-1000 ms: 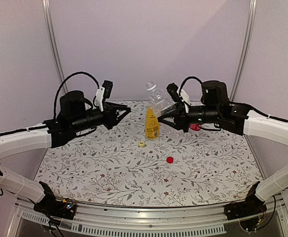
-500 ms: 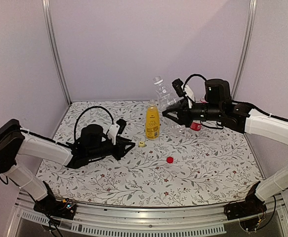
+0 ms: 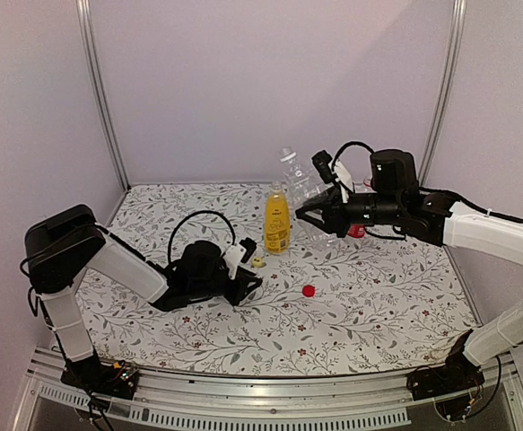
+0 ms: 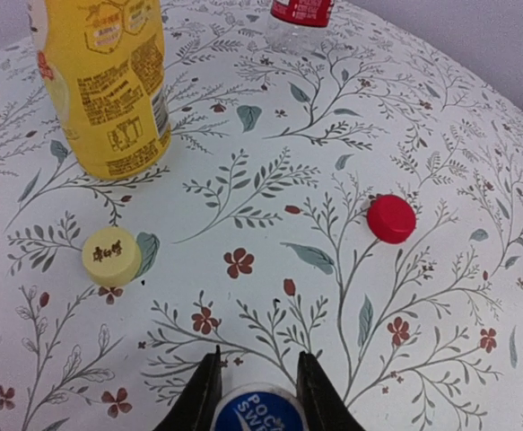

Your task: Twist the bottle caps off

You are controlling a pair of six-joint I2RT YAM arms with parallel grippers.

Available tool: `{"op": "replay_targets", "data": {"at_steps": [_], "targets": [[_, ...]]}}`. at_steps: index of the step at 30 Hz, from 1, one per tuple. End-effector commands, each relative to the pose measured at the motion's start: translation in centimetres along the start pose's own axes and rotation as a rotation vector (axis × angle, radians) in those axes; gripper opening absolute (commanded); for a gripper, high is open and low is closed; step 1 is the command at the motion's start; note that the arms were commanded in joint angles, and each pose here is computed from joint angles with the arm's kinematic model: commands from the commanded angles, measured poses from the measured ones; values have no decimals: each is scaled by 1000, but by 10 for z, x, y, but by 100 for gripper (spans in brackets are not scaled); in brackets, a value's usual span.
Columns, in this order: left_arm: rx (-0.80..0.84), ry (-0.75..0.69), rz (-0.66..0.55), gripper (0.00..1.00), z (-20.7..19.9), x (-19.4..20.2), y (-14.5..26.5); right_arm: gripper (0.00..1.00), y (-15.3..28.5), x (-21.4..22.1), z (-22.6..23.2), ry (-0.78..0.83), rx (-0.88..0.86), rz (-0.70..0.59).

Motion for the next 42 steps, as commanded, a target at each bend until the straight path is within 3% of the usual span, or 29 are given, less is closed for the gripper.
{"op": "replay_targets", "data": {"at_steps": [1, 19, 30, 39, 42], "targets": [[-33, -29, 22, 26, 4, 2, -6, 25, 9, -6, -2, -3, 23, -33], [-116, -9, 134, 29, 34, 43, -1, 25, 4, -2, -2, -9, 10, -24], [-151, -13, 179, 36, 42, 60, -1, 25, 2, 0, -2, -15, 2, -19], [-129, -14, 152, 49, 37, 50, 3, 25, 1, 1, -2, -16, 0, -15], [-115, -12, 113, 59, 34, 34, 7, 25, 0, 3, -2, -20, -2, -11]]}}
Point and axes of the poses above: each gripper's point midway between its finger pads, its own y axis back along the fingers, its own z axis along the line the jaws close on, x = y × z, the point moved 1 cm from there along y, back along the fingers, and after that the axes turned 5 degrees about -y, right-handed, at the moved point
